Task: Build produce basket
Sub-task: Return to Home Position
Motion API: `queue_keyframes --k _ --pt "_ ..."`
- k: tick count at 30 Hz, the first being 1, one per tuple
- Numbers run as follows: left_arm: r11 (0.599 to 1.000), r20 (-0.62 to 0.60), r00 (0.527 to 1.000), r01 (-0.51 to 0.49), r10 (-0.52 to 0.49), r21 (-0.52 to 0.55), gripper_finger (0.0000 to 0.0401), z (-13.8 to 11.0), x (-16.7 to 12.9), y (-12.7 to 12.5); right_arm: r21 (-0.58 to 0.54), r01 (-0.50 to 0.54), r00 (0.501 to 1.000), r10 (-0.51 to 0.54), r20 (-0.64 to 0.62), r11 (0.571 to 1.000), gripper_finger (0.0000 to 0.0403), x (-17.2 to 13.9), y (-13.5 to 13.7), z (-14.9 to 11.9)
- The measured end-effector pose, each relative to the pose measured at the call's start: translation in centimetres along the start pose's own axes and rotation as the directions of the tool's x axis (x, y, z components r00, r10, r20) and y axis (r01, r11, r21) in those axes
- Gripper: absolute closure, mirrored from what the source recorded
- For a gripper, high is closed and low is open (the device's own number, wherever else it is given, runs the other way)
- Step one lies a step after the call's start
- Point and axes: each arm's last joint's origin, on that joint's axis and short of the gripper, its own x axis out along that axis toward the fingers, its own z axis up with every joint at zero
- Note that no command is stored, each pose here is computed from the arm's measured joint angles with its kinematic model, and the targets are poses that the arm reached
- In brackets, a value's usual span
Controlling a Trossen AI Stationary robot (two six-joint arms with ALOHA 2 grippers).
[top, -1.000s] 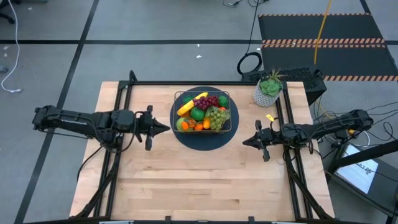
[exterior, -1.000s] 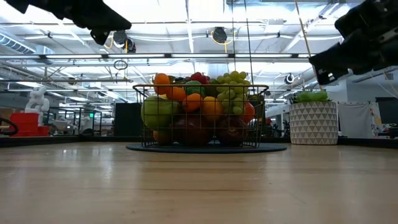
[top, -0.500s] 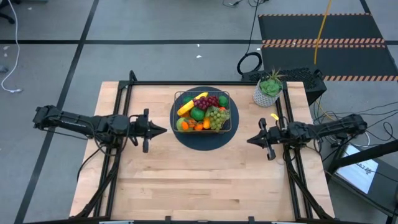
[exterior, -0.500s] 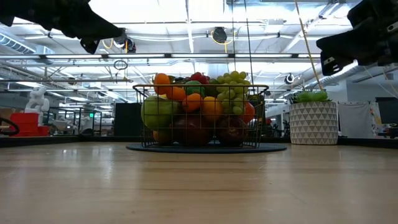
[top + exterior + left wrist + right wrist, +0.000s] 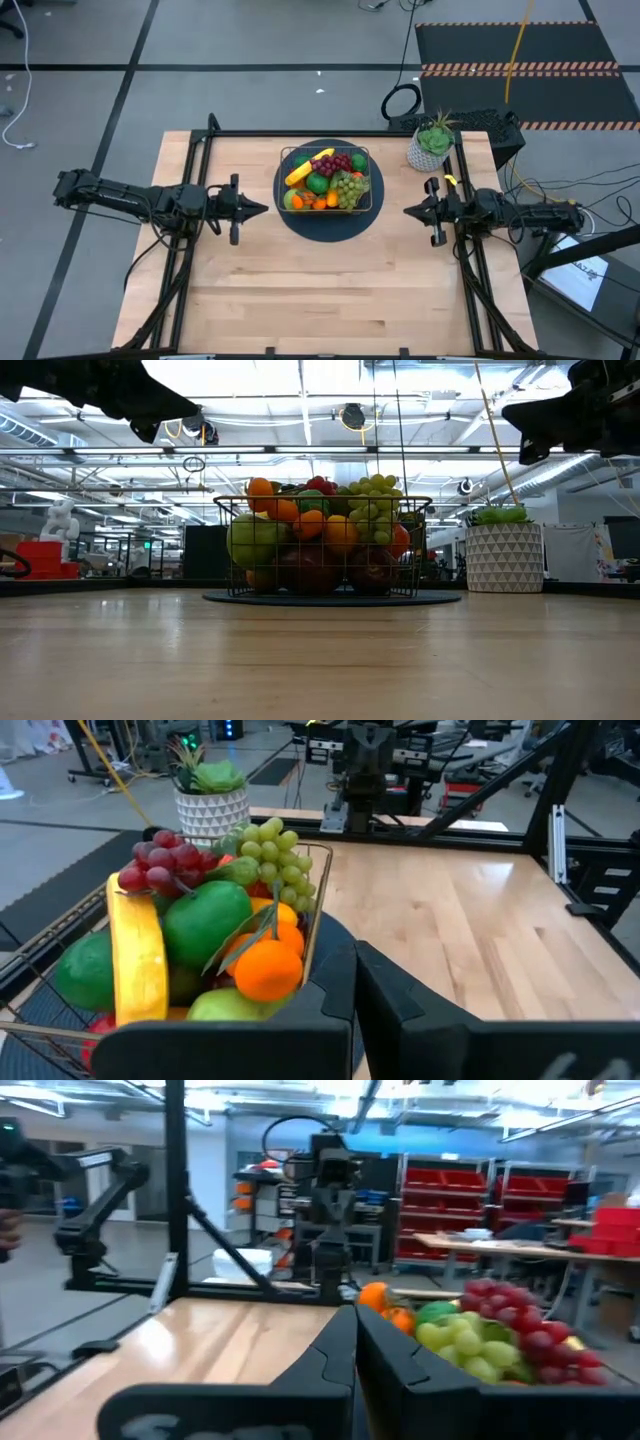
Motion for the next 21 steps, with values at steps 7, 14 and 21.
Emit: queue_keyframes --k 7,14,21 --pt "1.0 0.0 1.0 -0.017 0.017 0.016 0.0399 0.0 0.0 0.1 -0.01 0.012 0.999 -0.013 -0.035 1.0 0.0403 -0.4 -0.5 -0.4" --pt "0.999 0.001 1.0 -0.025 0.025 0.021 0.0398 0.0 0.0 0.1 0.013 -0.015 0.998 0.016 -0.052 1.0 0.0403 -0.4 -0.3 -0.6" --pt "0.999 -0.001 1.0 -0.026 0.026 0.031 0.0395 0.0 0.0 0.1 0.008 -0.009 0.99 0.01 -0.138 1.0 0.0403 -0.4 -0.2 -1.4"
